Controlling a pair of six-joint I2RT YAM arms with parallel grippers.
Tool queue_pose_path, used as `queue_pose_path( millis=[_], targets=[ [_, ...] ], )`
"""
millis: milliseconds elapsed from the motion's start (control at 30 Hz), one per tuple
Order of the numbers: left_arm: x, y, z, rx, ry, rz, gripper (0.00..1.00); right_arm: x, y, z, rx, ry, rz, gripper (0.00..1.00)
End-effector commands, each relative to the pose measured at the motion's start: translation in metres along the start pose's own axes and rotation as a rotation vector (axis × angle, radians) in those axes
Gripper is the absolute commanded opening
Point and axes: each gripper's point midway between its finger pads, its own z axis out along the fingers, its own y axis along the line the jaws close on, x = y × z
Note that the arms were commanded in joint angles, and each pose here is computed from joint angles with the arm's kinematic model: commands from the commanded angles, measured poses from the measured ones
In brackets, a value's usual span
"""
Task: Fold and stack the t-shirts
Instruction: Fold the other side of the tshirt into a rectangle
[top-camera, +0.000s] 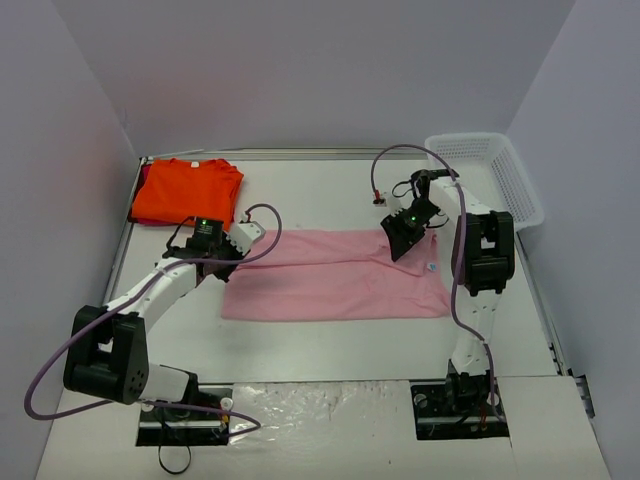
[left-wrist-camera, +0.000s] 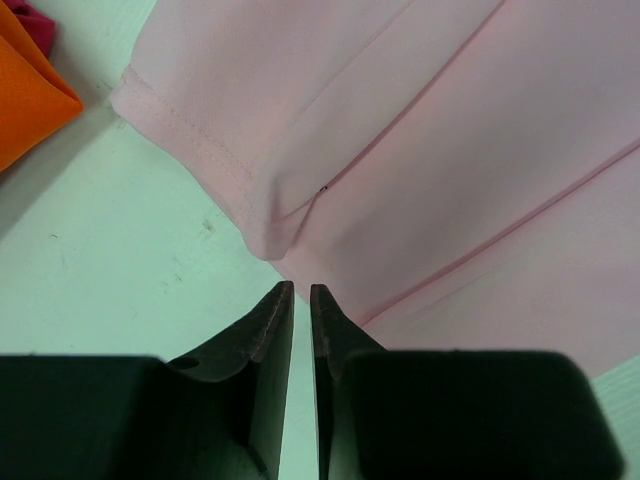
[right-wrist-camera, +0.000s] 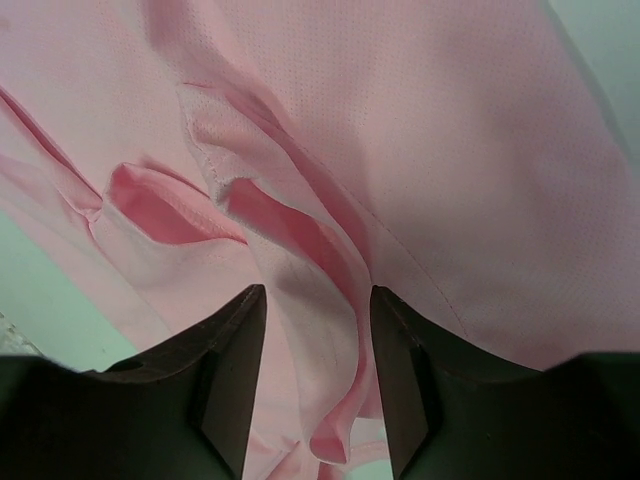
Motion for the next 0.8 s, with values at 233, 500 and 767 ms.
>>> queue_pose_path(
  millis=[233,500,767],
  targets=[
    [-0.006,0.003,-0.005,-0.015,-0.025,-0.021,0.13,0.005,-0.003,0.003,-0.029,0.021,0.014,0.43],
    [-0.007,0.002,-0.005,-0.006,-0.028,-0.026,0.13,0.012,0.02,-0.005,-0.055,0.002,-0.008,0.42],
    [-0.007,-0.001,-0.009,-0.001,-0.038,-0.032,0.13,0.02,0.059,-0.013,-0.078,-0.002,-0.048,0.42]
  ],
)
